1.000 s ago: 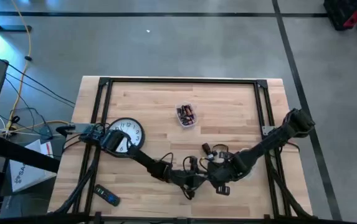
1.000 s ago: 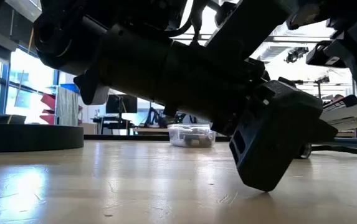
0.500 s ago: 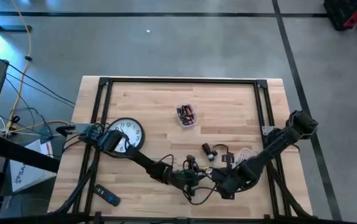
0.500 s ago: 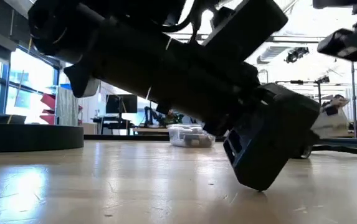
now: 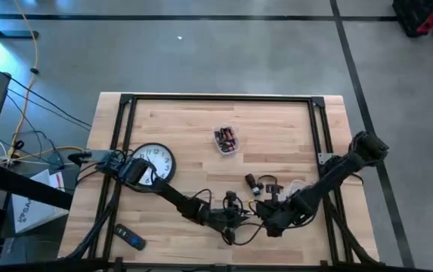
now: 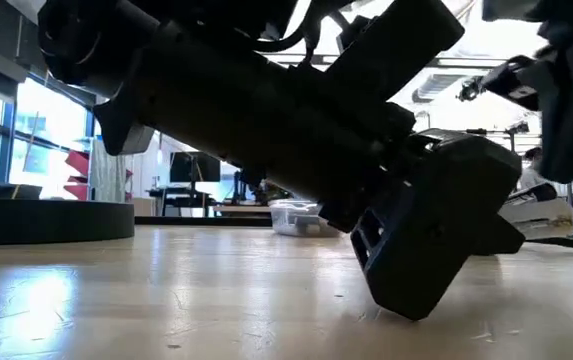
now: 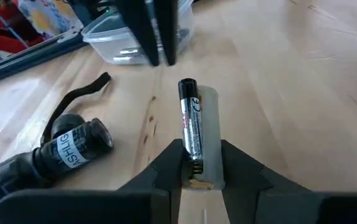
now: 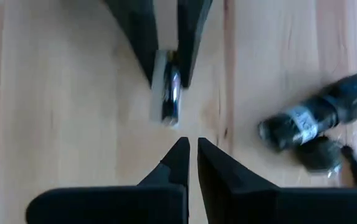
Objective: Insert battery
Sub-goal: Insert the silver battery into the battery holder
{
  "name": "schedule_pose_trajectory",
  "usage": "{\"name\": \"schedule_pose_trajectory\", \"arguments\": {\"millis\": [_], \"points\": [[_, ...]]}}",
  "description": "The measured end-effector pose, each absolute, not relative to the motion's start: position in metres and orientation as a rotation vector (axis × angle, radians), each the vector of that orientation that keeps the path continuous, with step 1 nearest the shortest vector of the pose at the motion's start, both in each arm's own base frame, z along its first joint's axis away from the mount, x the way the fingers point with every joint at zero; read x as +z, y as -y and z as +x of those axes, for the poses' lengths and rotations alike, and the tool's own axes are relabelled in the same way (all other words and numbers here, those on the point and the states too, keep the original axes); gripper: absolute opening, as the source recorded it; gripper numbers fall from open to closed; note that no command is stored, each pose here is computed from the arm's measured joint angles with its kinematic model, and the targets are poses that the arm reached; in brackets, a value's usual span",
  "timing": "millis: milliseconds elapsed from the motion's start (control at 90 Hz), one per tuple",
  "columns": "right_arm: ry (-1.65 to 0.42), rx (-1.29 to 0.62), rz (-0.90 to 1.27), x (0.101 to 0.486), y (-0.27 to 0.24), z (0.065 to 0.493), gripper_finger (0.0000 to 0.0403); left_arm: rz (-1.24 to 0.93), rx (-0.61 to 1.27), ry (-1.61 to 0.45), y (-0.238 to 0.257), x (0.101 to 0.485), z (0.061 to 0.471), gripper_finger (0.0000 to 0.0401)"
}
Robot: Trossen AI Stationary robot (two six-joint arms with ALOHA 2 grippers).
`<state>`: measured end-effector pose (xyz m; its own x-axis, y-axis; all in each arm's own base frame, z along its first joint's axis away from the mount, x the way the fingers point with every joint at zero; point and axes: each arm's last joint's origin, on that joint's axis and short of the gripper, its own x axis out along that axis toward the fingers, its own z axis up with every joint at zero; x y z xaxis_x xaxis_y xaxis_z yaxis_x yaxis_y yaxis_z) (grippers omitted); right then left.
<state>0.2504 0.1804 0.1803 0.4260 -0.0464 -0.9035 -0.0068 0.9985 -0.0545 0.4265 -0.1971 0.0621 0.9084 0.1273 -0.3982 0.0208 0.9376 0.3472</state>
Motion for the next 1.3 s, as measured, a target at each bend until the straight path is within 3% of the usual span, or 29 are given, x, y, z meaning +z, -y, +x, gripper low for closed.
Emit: {"name": "schedule_pose_trajectory", "arguments": {"millis": [1300], "points": [[-1.174,0.130,0.021,0.166,-0.170,0.275,0.0000,0.301,0.079,-0.366,0.198,0.066,0.428,0.0064]]}}
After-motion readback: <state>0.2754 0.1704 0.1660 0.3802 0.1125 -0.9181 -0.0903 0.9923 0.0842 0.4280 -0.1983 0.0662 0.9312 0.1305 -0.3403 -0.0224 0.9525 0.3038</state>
